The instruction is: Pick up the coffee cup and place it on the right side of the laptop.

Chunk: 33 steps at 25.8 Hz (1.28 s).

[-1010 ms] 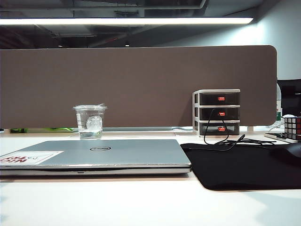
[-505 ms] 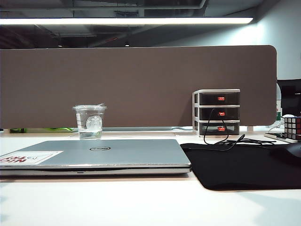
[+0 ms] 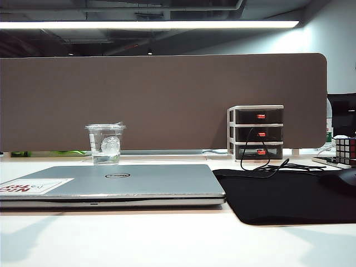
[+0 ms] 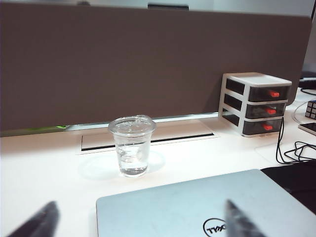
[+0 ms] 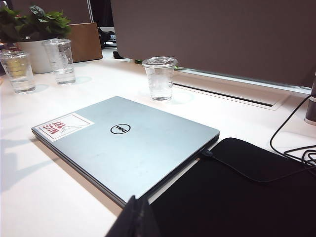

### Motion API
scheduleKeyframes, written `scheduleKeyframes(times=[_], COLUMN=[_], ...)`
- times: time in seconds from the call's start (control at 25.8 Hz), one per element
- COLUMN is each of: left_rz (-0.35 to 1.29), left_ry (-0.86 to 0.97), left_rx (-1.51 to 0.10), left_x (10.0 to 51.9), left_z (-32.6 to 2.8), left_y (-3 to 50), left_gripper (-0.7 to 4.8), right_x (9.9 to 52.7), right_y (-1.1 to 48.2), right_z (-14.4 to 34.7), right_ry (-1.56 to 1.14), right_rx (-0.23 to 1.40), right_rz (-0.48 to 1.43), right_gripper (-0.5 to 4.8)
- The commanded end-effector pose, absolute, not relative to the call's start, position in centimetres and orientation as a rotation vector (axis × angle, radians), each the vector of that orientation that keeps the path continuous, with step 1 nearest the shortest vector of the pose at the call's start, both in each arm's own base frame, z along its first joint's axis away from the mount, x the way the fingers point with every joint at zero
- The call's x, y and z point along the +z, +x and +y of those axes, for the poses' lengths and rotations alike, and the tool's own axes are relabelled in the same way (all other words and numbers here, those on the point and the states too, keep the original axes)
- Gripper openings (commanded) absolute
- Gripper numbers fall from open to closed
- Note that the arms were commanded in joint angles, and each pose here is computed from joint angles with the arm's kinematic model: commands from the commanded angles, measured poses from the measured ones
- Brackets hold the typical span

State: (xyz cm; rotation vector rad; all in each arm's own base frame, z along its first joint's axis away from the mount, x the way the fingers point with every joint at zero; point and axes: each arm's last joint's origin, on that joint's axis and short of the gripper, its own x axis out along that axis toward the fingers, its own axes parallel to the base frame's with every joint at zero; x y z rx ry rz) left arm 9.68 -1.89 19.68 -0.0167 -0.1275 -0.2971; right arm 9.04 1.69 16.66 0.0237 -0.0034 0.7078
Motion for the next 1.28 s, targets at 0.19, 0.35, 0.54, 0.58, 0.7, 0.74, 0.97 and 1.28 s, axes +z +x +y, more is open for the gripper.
scheduleKeyframes(times=[0.19, 0.35, 0.54, 0.58, 0.7, 0.74, 0.97, 1.28], left_rz=[-0.202, -0.143, -0.051, -0.042, -0.042, -0.026, 0.007, 0.067], left_ry=[-0.011, 0.018, 0.079, 0.079, 0.081, 0.079, 0.065, 0.039], left_rx=[-0.292, -0.313, -0.327, -0.335, -0.366, -0.381, -0.408, -0.446], left_x=[23.7, 24.7, 24.3, 24.3, 24.1, 23.8, 22.0, 17.3], left_z=[-2.2, -2.8, -3.5, -3.6, -3.4, -2.9, 0.3, 1.3], left_y=[11.6, 15.3, 20.0, 20.8, 23.4, 24.6, 28.7, 34.0], left_gripper=[4.79, 4.79, 4.79, 4.79, 4.79, 4.79, 4.79, 4.79], right_x=[16.5, 16.5, 16.5, 16.5, 16.4, 16.3, 16.1, 16.1], right_y=[9.1, 9.1, 9.0, 9.0, 9.0, 9.0, 9.1, 9.1], right_z=[1.7, 1.7, 1.7, 1.7, 1.7, 1.7, 1.7, 1.7], right_ry=[0.025, 0.025, 0.040, 0.044, 0.050, 0.054, 0.058, 0.058], right_rx=[0.713, 0.713, 0.717, 0.717, 0.717, 0.716, 0.711, 0.712], right_rz=[-0.007, -0.007, 0.000, 0.002, 0.016, 0.026, 0.045, 0.046], right_gripper=[-0.01, -0.01, -0.01, -0.01, -0.01, -0.01, -0.01, -0.01])
